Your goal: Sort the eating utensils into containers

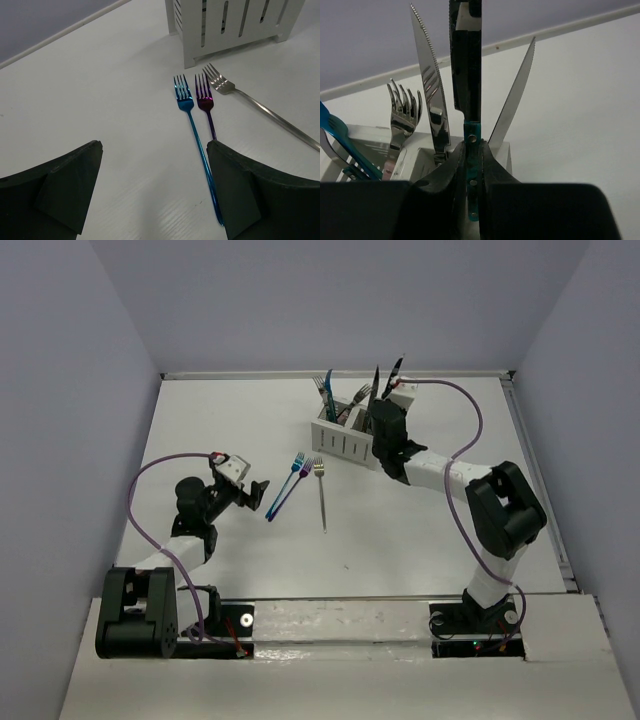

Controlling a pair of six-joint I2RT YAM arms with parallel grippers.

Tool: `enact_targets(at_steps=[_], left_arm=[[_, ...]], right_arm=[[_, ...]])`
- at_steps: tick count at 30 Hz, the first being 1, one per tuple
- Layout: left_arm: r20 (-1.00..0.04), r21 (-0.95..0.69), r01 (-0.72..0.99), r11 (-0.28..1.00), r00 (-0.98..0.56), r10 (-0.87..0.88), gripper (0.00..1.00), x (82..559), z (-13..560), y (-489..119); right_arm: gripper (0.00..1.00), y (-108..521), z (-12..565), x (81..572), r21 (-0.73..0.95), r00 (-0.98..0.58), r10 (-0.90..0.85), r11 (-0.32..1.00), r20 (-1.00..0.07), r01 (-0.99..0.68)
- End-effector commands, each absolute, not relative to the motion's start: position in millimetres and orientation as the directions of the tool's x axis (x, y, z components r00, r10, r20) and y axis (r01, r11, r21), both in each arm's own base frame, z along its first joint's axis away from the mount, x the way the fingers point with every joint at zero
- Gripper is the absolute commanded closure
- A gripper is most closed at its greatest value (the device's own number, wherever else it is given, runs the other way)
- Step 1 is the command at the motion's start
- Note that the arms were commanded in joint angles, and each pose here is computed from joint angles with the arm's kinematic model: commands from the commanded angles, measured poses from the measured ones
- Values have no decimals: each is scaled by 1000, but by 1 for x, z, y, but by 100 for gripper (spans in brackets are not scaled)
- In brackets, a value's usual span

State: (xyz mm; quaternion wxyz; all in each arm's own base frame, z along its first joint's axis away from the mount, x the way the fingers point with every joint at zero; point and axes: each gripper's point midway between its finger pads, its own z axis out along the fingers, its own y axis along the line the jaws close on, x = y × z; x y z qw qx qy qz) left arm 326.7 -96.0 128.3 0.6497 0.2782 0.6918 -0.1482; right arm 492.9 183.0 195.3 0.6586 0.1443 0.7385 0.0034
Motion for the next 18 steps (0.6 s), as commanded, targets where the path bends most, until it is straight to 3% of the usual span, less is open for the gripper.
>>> enact_targets(at_steps=[1, 3, 4, 5, 10, 15, 18], left_arm=[[-977, 211, 564, 798, 97, 190, 1, 332, 153, -96], [-977, 213, 564, 798, 100, 190, 1, 332, 154, -96], [-977, 210, 565, 798, 96, 190, 1, 332, 152, -96], [-977, 212, 563, 799, 98, 190, 1, 332, 153, -96], [-976, 218, 559, 800, 108, 190, 1, 330, 155, -95], [-976, 215, 559, 801, 104, 189, 1, 331, 154, -95], [-976, 218, 561, 799, 108, 191, 1, 330, 154, -96]], right_arm=[[100, 199, 223, 486, 208, 5, 211, 959, -977, 191], [90, 205, 221, 484, 159, -4, 163, 969, -987, 190], [75, 211, 224, 481, 133, -4, 136, 973, -991, 190], [66, 208, 224, 481, 119, -6, 123, 972, -992, 202], [37, 210, 251, 455, 97, 24, 94, 959, -995, 265], [31, 200, 279, 433, 155, 48, 147, 946, -988, 283], [31, 215, 300, 411, 227, 36, 224, 958, -974, 175]])
